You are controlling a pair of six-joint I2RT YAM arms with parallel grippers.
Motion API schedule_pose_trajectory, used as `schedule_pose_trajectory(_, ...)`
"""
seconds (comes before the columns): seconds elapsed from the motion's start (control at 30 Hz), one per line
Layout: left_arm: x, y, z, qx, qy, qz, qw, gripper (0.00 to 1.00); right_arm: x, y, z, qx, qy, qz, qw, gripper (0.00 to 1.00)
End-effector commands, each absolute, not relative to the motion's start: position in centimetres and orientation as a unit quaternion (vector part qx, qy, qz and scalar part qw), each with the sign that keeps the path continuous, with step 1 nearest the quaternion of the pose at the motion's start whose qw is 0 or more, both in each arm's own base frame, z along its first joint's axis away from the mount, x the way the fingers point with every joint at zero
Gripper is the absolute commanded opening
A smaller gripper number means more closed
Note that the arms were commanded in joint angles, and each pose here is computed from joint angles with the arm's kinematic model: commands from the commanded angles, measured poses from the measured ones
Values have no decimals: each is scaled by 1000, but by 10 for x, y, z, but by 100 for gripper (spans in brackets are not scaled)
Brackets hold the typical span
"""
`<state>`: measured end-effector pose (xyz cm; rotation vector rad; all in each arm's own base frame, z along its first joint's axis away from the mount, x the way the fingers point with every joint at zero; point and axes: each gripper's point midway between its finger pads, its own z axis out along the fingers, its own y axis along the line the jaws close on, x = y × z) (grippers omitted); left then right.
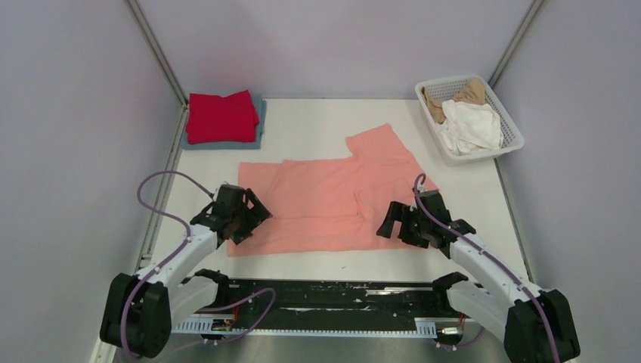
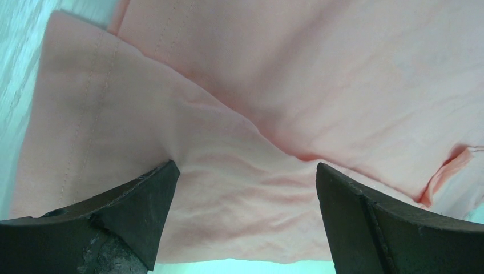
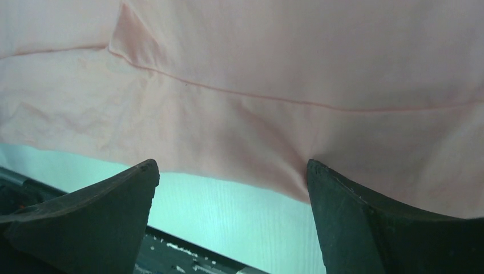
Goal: Fold and stack the t-shirts
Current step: Fold the flattened tshirt in 1/3 of the way
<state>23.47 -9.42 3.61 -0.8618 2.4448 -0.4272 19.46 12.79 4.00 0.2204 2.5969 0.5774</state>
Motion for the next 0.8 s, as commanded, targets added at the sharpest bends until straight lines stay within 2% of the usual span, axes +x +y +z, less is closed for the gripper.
schedule_pose_trajectory(0.0, 179, -83, 18, -367, 902, -122, 193, 100, 156, 138, 42, 100, 949, 244, 172, 100)
schedule_pose_trajectory(0.2, 160, -74, 18, -389, 893, -117, 197, 100, 134, 127, 30, 131, 964, 188, 132, 100)
schedule_pose_trajectory(0.43, 149, -64, 16, -389, 897, -85, 190, 100, 130, 122, 45, 135, 967, 148, 160, 100)
schedule_pose_trajectory(0.67, 174, -61, 40, -365, 894, -88, 243, 100, 93, 132, 22, 123, 977, 145, 100, 100)
schedule_pose_trajectory(0.77, 190, -60, 61, -357, 888, -93, 275, 100, 91, 143, 28, 87, 979, 149, 109, 100)
